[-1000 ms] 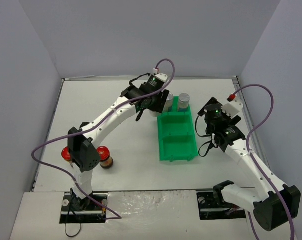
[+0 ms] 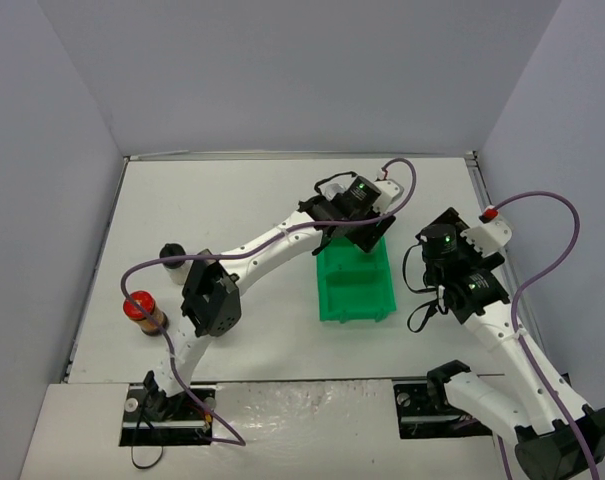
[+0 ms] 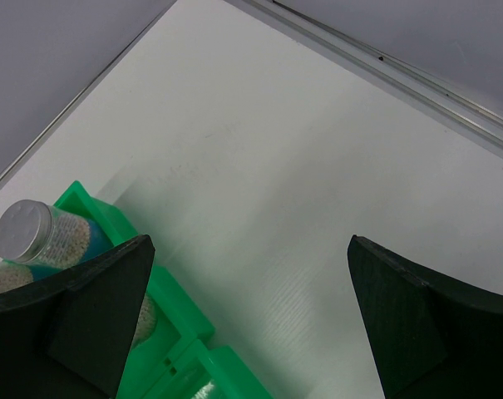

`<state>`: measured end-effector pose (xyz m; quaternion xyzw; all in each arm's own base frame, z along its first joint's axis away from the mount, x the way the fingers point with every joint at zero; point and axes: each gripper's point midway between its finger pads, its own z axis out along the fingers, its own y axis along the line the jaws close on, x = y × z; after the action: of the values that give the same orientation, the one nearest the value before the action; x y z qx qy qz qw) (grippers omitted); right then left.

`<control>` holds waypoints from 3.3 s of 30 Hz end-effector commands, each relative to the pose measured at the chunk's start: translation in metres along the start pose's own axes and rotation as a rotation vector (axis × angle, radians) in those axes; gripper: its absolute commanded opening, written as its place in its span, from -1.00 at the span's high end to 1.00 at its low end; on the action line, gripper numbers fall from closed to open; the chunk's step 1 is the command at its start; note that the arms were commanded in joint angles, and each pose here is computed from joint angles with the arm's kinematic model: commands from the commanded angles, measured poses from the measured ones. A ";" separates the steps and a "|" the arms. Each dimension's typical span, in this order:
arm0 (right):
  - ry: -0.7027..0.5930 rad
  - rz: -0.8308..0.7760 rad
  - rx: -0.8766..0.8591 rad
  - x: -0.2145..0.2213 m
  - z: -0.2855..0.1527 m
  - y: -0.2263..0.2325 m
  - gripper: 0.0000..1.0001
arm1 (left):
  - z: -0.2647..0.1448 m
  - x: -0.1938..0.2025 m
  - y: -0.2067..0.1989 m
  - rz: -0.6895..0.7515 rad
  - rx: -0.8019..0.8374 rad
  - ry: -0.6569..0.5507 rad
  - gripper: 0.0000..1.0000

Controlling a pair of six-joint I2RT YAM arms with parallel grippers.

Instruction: Organize the condiment bottles

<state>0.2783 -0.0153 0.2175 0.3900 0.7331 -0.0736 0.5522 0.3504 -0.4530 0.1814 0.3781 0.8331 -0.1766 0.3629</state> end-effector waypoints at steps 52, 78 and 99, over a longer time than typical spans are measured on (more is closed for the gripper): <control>-0.039 0.022 0.044 -0.007 0.003 -0.004 -1.00 | -0.013 -0.031 -0.004 0.018 -0.018 -0.132 -0.72; -0.010 0.013 0.019 0.003 0.008 0.008 -1.00 | -0.238 0.100 0.227 -0.566 -0.936 -0.026 -0.80; 0.026 -0.006 -0.017 0.012 0.013 0.022 -1.00 | -0.272 0.214 0.302 -1.000 -0.978 0.024 -0.81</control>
<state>0.2919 -0.0018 0.1943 0.3734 0.7619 -0.0738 0.5240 0.3492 0.0106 0.1888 -0.2239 0.9072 0.1295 0.3318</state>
